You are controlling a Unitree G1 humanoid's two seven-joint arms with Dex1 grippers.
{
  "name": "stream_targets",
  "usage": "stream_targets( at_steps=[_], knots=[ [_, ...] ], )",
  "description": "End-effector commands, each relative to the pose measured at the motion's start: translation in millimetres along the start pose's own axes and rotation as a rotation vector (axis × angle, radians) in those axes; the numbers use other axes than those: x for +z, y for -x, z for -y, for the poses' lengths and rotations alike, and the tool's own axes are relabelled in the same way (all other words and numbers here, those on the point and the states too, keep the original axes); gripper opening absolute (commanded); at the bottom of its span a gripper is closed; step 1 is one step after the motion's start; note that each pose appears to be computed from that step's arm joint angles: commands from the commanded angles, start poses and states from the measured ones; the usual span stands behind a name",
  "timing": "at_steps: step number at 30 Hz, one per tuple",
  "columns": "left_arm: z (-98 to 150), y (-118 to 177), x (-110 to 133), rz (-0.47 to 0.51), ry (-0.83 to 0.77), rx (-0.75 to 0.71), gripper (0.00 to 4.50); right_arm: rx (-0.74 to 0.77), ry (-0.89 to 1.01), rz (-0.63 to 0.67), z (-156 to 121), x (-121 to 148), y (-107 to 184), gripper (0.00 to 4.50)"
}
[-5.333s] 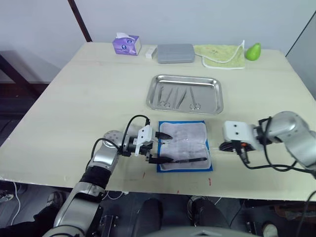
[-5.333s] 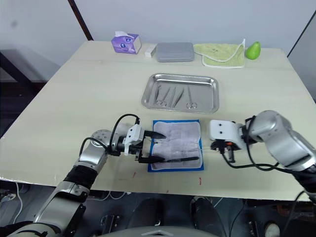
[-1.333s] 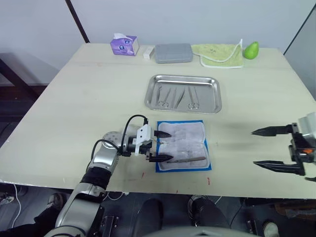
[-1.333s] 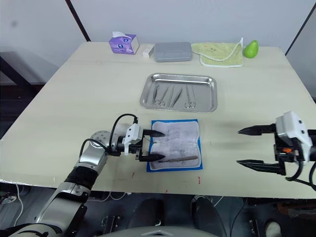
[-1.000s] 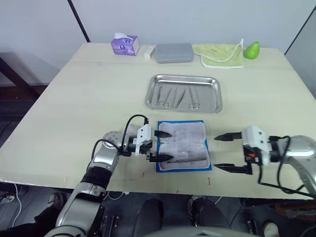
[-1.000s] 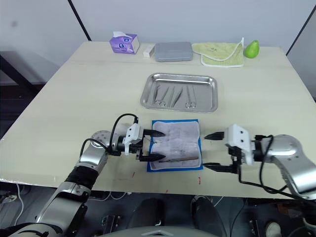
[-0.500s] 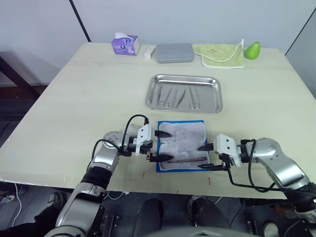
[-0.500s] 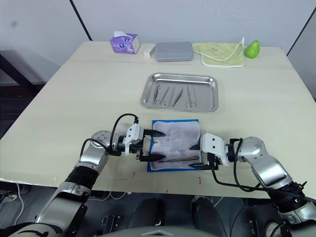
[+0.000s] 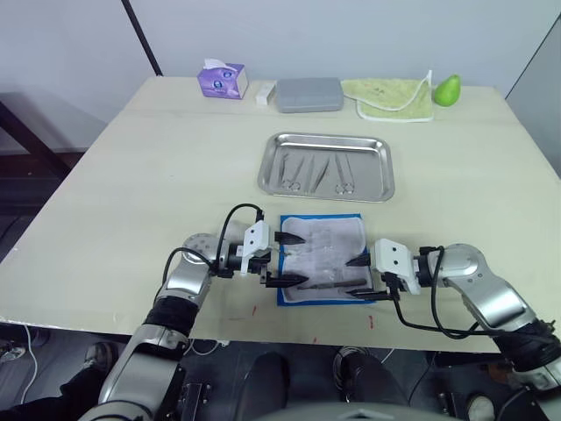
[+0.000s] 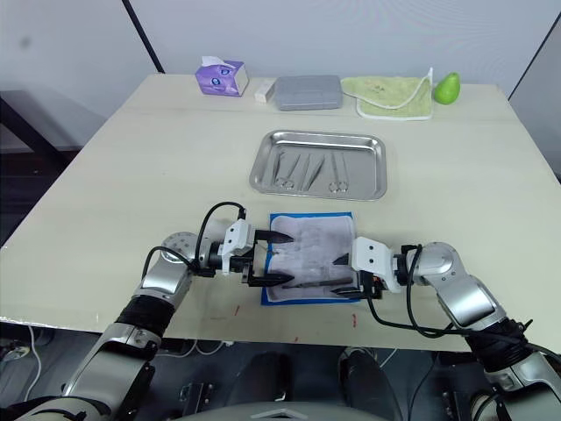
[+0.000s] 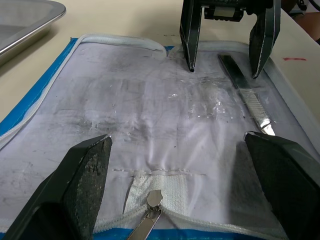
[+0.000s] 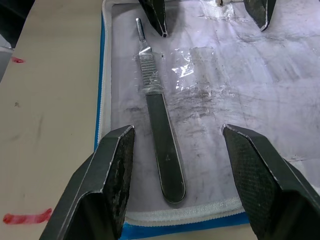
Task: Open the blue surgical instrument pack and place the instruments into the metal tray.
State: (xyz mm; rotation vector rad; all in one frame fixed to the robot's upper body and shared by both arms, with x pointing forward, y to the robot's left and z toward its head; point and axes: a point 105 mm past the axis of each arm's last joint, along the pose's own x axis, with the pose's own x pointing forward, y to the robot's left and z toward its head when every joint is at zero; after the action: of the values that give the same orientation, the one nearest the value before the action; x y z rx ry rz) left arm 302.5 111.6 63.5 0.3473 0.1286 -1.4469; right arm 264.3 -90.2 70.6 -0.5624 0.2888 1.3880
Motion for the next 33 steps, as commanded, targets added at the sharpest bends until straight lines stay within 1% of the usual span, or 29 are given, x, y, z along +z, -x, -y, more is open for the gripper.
stream_targets(
  at_steps=[1,3,4,5,6,8,9,10,11,16,20,24,27,30,33],
  knots=[
    [8,-2,-15,-0.038,0.064,-0.011,4.50,0.025,-0.048,-0.086,-10,-21,-9,2.94],
    [8,-3,-14,-0.037,0.063,-0.011,4.50,0.024,-0.059,-0.109,-10,-26,-8,2.94],
    [8,-3,-14,-0.037,0.063,-0.010,4.50,0.024,-0.062,-0.120,-10,-28,-8,2.51],
    [8,-3,-14,-0.036,0.063,-0.010,4.50,0.026,-0.067,-0.131,-10,-30,-8,2.22],
    [8,-3,-13,-0.035,0.063,-0.010,4.50,0.027,-0.076,-0.141,-11,-32,-8,1.78],
    [8,-3,-13,-0.035,0.062,-0.010,4.50,0.031,-0.081,-0.151,-12,-35,-8,1.16],
    [8,-3,-12,-0.034,0.062,-0.009,4.50,0.035,-0.080,-0.155,-14,-36,-9,0.66],
    [8,-4,-12,-0.033,0.061,-0.009,4.50,0.036,-0.079,-0.156,-14,-36,-9,0.35],
    [8,-4,-12,-0.033,0.061,-0.008,4.50,0.037,-0.077,-0.156,-14,-36,-9,0.17],
    [8,-4,-11,-0.031,0.062,-0.008,4.50,0.038,-0.045,-0.142,-11,-25,-5,0.17],
    [7,-4,-11,-0.034,0.062,-0.006,4.50,0.031,-0.001,-0.130,-4,-10,0,0.17],
    [8,-3,-12,-0.036,0.063,-0.006,4.50,0.049,0.031,-0.124,-3,5,3,0.17],
    [8,-3,-12,-0.038,0.064,-0.007,4.50,0.060,0.050,-0.126,-3,14,4,0.17],
    [8,-4,-13,-0.040,0.066,-0.008,4.50,0.077,0.097,-0.145,-2,30,4,0.17],
    [8,-5,-13,-0.042,0.067,-0.008,4.50,0.074,0.113,-0.148,-1,38,3,0.17]
  ],
)
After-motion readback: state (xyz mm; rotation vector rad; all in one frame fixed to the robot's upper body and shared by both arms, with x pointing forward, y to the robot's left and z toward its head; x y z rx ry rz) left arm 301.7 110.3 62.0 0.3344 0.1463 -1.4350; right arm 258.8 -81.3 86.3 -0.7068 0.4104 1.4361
